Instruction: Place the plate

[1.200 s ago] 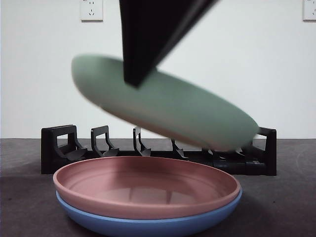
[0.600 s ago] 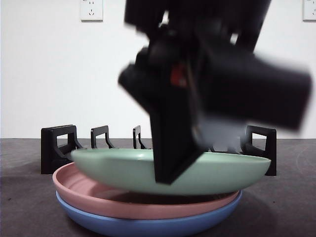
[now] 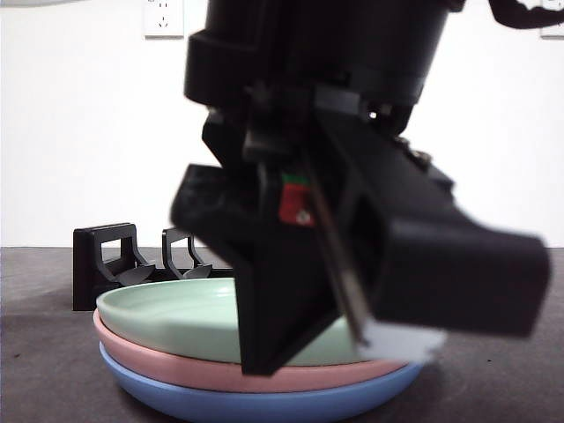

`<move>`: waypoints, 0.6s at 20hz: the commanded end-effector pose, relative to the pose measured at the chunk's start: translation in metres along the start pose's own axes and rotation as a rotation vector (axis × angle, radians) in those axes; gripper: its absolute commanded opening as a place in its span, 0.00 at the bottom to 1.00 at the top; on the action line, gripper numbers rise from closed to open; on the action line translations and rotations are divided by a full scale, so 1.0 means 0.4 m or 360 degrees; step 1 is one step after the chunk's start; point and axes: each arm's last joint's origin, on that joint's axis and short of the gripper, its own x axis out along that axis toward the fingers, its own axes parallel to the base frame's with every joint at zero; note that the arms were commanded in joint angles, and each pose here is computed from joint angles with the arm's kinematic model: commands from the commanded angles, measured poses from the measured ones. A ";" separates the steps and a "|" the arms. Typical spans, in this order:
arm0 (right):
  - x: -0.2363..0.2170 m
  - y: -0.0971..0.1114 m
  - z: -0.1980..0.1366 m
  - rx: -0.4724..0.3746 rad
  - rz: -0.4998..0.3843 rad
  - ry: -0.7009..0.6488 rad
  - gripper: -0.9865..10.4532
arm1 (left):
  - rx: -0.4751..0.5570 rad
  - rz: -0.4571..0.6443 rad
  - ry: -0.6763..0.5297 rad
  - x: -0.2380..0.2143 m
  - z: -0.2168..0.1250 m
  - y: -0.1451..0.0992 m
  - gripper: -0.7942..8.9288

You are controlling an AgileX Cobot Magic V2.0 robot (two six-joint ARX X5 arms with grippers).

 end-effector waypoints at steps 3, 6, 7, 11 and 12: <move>-0.025 0.000 0.030 0.0079 0.0005 -0.0039 0.33 | 0.0012 -0.0008 -0.0034 -0.009 0.009 -0.004 0.34; -0.103 -0.035 0.053 0.0279 0.0041 -0.0274 0.33 | 0.0012 -0.0008 -0.0034 -0.009 0.009 -0.004 0.34; -0.129 -0.055 0.048 0.0344 0.0017 -0.0366 0.33 | 0.0012 -0.0008 -0.0034 -0.009 0.009 -0.004 0.34; -0.191 -0.154 -0.016 0.0606 -0.0118 -0.0489 0.33 | 0.0012 -0.0009 -0.0034 -0.009 0.009 -0.004 0.34; -0.197 -0.180 -0.039 0.0686 -0.0158 -0.0487 0.33 | 0.0012 -0.0009 -0.0033 -0.009 0.009 -0.004 0.34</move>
